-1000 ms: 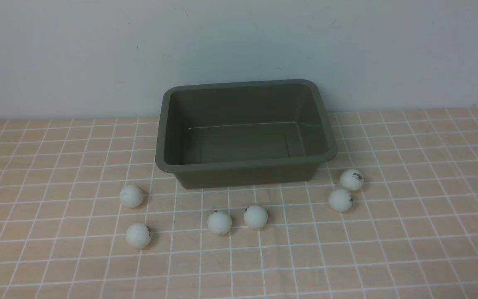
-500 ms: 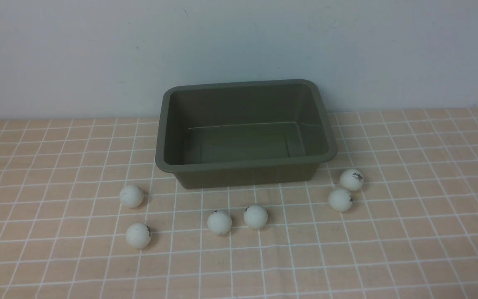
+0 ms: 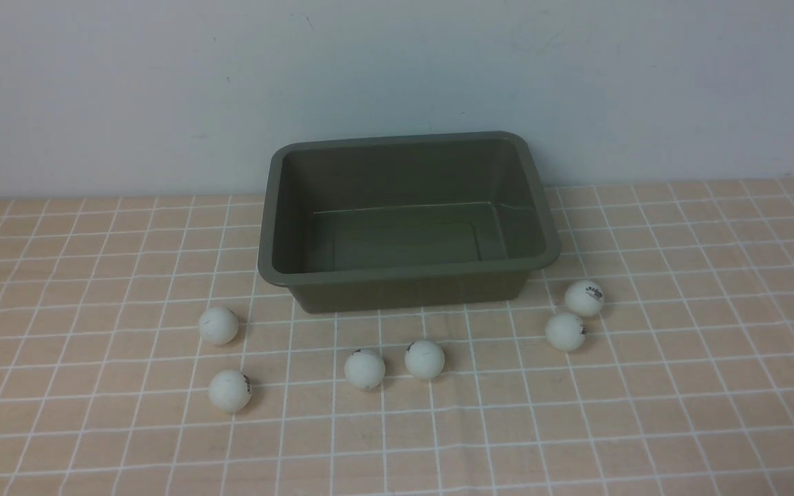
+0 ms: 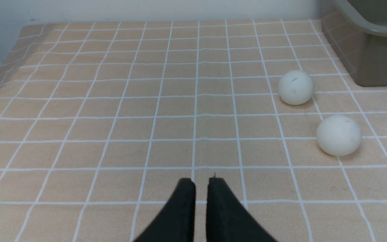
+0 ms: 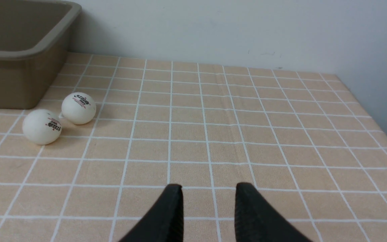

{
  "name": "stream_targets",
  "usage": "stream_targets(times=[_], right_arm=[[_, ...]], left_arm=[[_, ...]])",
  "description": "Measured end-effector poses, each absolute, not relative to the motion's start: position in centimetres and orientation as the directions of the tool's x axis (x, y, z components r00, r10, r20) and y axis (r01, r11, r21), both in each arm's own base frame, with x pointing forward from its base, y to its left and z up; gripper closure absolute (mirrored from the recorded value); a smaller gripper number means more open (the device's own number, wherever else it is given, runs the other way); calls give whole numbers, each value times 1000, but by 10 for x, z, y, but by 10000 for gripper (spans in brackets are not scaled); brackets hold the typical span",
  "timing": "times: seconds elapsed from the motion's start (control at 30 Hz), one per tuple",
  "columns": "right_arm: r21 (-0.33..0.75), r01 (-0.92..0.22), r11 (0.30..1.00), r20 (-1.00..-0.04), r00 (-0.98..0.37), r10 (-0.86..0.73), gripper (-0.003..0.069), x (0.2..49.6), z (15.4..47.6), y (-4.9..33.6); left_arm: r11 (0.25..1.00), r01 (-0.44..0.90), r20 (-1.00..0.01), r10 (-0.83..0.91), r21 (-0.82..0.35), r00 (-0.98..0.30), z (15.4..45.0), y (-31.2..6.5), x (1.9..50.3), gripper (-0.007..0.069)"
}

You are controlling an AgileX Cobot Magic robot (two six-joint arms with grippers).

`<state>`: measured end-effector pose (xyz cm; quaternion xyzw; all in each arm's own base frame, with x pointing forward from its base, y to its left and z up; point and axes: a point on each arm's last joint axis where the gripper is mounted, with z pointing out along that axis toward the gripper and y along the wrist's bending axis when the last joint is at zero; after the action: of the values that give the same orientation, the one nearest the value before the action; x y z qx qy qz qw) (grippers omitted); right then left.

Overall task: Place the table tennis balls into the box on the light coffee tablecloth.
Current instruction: 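Reach for and grasp a ping pong ball on the table beside the basket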

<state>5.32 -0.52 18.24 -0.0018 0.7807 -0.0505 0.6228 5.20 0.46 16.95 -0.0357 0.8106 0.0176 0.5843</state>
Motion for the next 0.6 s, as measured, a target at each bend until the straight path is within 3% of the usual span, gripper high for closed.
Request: stream_targets(times=[0.27,0.4,0.6], right_arm=[[-3,63,998,-999,-47,0,447,31,270,-3],[41,47,998,-997,-62,44,447,20,287,0],[62,37,997,-995,-81,65,447,17,289,1]], left_arm=[[997,-78,-948,-37,-13,-315,170,5,52,622],[997,-78,-948,-37,-13,-315,170,5,52,622],[997,-78,-948,-37,-13,-315,170,5,52,622]])
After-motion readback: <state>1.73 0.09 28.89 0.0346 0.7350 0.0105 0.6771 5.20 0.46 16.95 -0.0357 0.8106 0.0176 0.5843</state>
